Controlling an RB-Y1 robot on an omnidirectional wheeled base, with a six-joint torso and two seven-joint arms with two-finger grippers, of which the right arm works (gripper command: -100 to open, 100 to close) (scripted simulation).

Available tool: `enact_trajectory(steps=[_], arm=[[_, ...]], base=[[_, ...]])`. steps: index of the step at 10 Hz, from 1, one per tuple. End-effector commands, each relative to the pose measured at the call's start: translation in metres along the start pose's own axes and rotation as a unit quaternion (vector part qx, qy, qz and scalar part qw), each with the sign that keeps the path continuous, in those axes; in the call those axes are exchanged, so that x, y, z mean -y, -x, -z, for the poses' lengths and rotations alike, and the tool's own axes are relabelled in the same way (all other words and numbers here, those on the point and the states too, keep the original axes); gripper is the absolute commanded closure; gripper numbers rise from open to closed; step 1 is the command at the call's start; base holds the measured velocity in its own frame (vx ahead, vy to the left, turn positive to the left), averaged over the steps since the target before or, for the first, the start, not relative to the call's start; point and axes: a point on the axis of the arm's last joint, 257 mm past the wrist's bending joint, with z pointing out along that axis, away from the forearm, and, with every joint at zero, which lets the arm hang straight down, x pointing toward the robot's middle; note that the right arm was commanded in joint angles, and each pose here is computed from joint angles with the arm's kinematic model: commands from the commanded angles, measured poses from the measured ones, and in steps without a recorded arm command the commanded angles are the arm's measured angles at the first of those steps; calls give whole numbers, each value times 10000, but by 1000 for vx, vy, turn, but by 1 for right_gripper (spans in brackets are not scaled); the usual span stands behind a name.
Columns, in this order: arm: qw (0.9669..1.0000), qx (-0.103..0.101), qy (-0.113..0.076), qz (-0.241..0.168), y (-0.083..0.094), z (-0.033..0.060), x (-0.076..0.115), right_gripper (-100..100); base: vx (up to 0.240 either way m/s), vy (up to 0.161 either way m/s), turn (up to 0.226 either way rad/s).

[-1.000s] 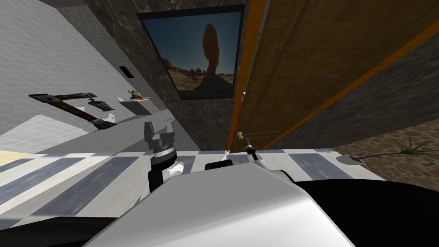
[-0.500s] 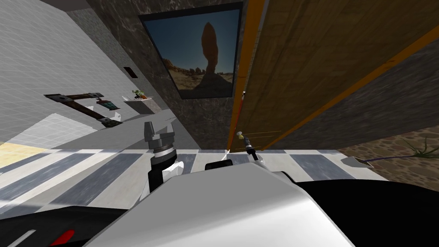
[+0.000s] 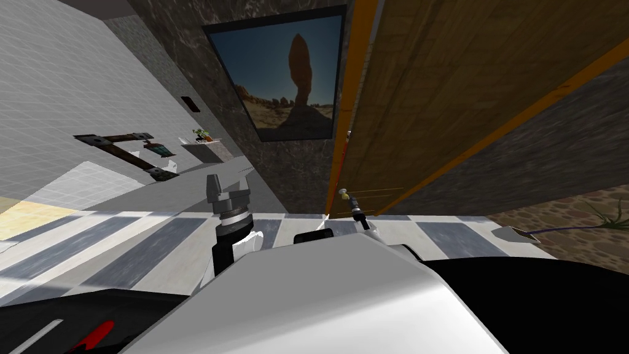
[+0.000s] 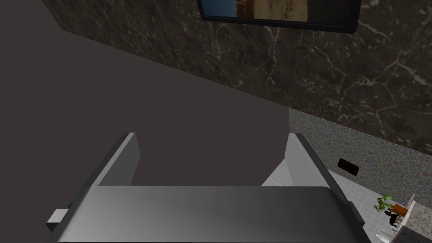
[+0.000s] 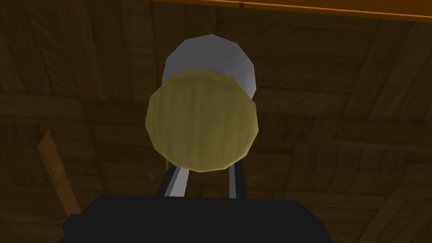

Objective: Pull the door open

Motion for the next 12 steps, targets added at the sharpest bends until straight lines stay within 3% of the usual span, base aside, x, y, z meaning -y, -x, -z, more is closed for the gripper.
enact_trajectory(steps=[1, 7, 10, 11, 12], arm=[[9992, -123, 73, -364, -195, -54, -24, 100], [9936, -76, 44, -1127, -192, -63, -9, 100], [9867, -52, 55, -1622, -195, -80, -20, 100], [9829, -37, 52, -1843, -196, -84, -18, 100], [9824, -37, 52, -1868, -196, -84, -18, 100]], base=[[-29, -5, 58], [-34, -16, 34], [-36, -18, 45], [-32, -16, 82], [-25, -12, 18]])
